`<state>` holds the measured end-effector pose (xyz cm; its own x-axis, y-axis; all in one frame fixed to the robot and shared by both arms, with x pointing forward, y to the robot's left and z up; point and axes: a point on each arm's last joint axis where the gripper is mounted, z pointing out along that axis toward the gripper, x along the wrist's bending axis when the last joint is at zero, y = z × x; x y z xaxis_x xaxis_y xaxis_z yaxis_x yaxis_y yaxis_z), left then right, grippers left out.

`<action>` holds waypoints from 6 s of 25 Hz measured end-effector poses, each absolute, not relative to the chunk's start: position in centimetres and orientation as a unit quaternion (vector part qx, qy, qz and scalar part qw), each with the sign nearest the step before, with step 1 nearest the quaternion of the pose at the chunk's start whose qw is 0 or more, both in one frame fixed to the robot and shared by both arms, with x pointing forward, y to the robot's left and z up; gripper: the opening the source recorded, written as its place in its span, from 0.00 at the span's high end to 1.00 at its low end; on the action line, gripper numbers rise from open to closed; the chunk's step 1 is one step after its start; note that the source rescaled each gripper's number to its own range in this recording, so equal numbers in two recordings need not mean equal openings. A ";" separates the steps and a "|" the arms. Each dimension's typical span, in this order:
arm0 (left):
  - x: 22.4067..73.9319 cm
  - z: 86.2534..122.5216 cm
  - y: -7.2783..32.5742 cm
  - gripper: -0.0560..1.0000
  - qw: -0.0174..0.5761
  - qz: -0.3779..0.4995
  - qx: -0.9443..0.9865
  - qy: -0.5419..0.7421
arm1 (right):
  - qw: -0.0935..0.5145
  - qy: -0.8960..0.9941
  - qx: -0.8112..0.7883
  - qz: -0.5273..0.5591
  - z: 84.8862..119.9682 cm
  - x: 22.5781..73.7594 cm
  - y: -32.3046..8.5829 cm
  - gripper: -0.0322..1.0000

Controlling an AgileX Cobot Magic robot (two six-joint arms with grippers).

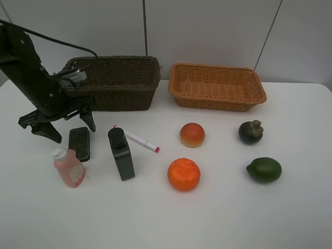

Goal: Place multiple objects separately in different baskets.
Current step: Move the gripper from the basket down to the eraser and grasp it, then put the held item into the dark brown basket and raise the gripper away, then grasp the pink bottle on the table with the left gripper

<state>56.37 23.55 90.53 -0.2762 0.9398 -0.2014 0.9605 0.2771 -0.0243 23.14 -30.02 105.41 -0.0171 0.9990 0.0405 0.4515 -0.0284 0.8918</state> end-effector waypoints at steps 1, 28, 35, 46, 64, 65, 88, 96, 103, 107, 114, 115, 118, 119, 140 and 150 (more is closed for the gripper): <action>56.5 90.0 23.6 0.00 0.070 -0.070 0.597 0.796 | 0.355 0.600 0.605 0.386 105.4 23.1 -30.0 0.00; 57.7 86.1 23.9 0.45 0.069 -0.042 0.588 0.804 | 0.355 0.600 0.605 0.386 105.4 23.1 -30.0 0.00; 57.7 86.3 23.8 0.45 0.071 -0.041 0.592 0.802 | 0.355 0.600 0.605 0.386 105.4 23.1 -30.0 0.00; 56.9 97.7 23.9 0.45 0.216 0.037 0.595 0.773 | 0.355 0.600 0.605 0.386 105.4 23.1 -30.0 0.00; 66.5 98.4 23.9 0.45 0.414 0.259 0.561 0.669 | 0.355 0.600 0.605 0.386 105.4 23.1 -30.0 0.00; 66.7 97.6 23.9 0.40 0.404 0.259 0.571 0.665 | 0.355 0.600 0.605 0.386 105.4 23.1 -30.0 0.00; 59.6 105.3 22.9 0.00 0.110 -0.048 0.692 0.712 | 0.355 0.600 0.605 0.386 105.4 23.1 -30.0 0.00; 54.9 105.8 21.1 0.00 0.089 -0.070 0.716 0.689 | 0.355 0.600 0.605 0.386 105.4 23.1 -30.0 0.00; 47.1 105.9 20.3 0.00 0.064 -0.065 0.758 0.646 | 0.355 0.600 0.605 0.386 105.4 23.1 -30.0 0.00; 44.4 105.4 21.9 0.00 0.041 -0.033 0.769 0.637 | 0.355 0.600 0.605 0.386 105.4 23.1 -30.0 0.00; 42.1 101.3 23.0 0.00 -0.003 -0.044 0.781 0.624 | 0.355 0.600 0.605 0.386 105.4 23.1 -30.0 0.00; 42.1 100.8 23.0 0.00 0.005 -0.039 0.781 0.623 | 0.355 0.600 0.605 0.386 105.4 23.1 -30.0 0.00; 42.3 99.8 23.0 0.00 0.030 -0.021 0.782 0.622 | 0.355 0.600 0.605 0.386 105.4 23.1 -30.0 0.00; 42.4 99.6 22.9 0.00 0.041 -0.013 0.782 0.622 | 0.355 0.600 0.605 0.386 105.4 23.1 -30.0 0.00; 47.3 90.8 21.2 0.00 0.020 -0.025 0.771 0.636 | 0.355 0.600 0.605 0.386 105.4 23.1 -30.0 0.00; 47.5 90.1 21.2 0.33 0.012 -0.030 0.764 0.644 | 0.355 0.600 0.605 0.386 105.4 23.1 -30.0 0.00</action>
